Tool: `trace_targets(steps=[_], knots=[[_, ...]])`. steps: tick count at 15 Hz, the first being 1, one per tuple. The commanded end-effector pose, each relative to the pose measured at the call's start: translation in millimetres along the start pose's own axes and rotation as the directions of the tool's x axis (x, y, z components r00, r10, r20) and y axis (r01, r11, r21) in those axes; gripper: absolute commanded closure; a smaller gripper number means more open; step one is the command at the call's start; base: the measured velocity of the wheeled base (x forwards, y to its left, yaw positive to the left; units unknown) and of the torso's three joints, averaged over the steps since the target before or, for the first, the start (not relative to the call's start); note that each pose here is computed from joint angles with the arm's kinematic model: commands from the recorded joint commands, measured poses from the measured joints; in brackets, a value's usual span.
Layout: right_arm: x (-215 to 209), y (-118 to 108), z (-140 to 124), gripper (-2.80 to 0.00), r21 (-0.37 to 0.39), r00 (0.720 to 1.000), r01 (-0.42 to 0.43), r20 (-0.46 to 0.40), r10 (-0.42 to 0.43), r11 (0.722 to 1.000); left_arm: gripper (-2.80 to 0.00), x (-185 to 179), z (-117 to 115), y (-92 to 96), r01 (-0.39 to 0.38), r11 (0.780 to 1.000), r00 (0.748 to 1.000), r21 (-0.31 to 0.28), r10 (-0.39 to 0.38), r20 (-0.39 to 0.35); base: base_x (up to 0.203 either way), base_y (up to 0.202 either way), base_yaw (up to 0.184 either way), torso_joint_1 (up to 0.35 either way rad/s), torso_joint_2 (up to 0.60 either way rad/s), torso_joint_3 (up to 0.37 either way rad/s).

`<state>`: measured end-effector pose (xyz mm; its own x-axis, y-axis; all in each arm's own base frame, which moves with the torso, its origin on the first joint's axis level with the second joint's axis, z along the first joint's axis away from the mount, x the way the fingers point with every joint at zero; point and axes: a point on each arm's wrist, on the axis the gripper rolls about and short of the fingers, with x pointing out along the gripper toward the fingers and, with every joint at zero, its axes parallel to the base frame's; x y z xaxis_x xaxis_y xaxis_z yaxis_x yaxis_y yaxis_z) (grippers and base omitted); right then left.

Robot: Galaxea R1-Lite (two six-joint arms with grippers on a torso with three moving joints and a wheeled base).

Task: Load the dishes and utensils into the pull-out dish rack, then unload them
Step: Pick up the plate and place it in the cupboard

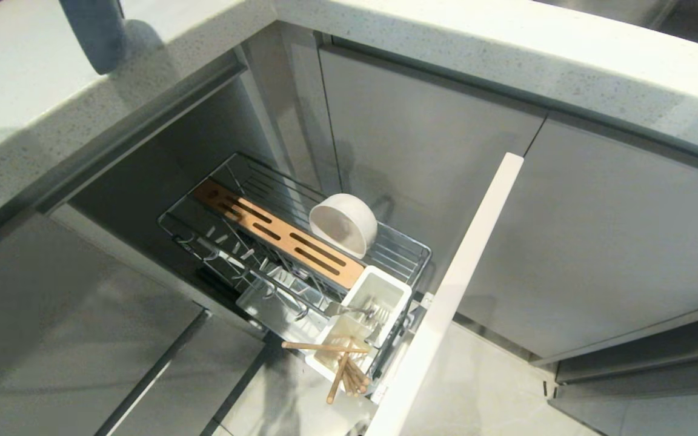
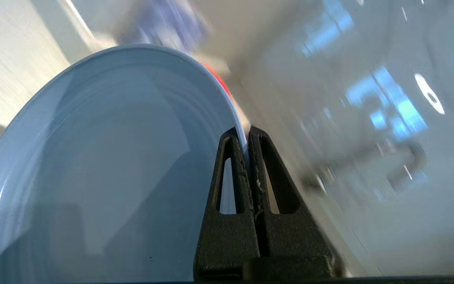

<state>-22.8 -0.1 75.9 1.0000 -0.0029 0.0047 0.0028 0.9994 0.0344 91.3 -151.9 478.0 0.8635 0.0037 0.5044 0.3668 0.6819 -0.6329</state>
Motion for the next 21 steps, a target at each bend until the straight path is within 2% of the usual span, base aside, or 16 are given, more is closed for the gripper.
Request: trace_targets(steps=[1, 3, 5, 8, 12, 14, 17, 18, 21], knots=[[0, 0, 0, 0.0, 0.0, 1.0, 0.0, 0.002, 0.0, 1.0, 0.0, -21, -16, -13.5, 0.069, 0.997, 0.991, -0.036, -0.073, -0.111, 0.0, 0.0, 0.0, 0.0, 0.0, 0.0], [0, 0, 0, 0.0, 0.0, 1.0, 0.0, 0.001, 0.0, 1.0, 0.0, -38, -27, -21.7, 0.113, 0.991, 0.974, -0.072, -0.124, -0.188, 0.0, 0.0, 0.0, 0.0, 0.0, 0.0], [0, 0, 0, 0.0, 0.0, 1.0, -0.001, 0.001, 0.001, 1.0, 0.0, -47, -41, -26.7, 0.125, 0.989, 0.962, -0.082, -0.14, -0.232, 0.0, 0.0, 0.0, 0.0, 0.0, 0.0], [0, 0, 0, 0.0, 0.001, 1.0, 0.0, 0.002, 0.0, 1.0, 0.0, -56, -75, -26.0, 0.122, 0.992, 0.948, -0.029, -0.125, -0.292, 0.0, 0.0, 0.0, 0.0, 0.0, 0.0], [0, 0, 0, 0.0, 0.001, 1.0, -0.001, 0.003, 0.001, 1.0, 0.0, -64, -111, -23.5, 0.094, 0.995, 0.932, -0.043, -0.103, -0.348, 0.0, 0.0, 0.0, 0.0, 0.0, 0.0], [0, 0, 0, 0.0, -0.001, 1.0, 0.0, 0.003, 0.0, 1.0, 0.0, -67, -132, -10.5, 0.05, 0.999, 0.928, -0.003, -0.047, -0.369, 0.0, 0.0, 0.0, 0.0, 0.0, 0.0], [0, 0, 0, 0.0, 0.001, 1.0, 0.0, 0.002, 0.0, 1.0, 0.0, -70, -146, 6.0, 0.017, 1.0, 0.931, 0.014, -0.01, -0.365, 0.0, 0.0, 0.0, 0.0, 0.0, 0.0], [0, 0, 0, 0.0, 0.0, 1.0, -0.001, 0.002, 0.001, 1.0, 0.0, -69, -152, 14.8, 0.0, 1.0, 0.937, 0.019, 0.007, -0.348, 0.0, 0.0, 0.0, 0.0, 0.0, 0.0], [0, 0, 0, 0.0, 0.0, 1.0, -0.001, 0.001, 0.001, 1.0, 0.0, -65, -154, 36.0, -0.058, 0.998, 0.961, -0.015, 0.052, -0.27, 0.0, 0.0, 0.0, 0.0, 0.0, 0.0]])
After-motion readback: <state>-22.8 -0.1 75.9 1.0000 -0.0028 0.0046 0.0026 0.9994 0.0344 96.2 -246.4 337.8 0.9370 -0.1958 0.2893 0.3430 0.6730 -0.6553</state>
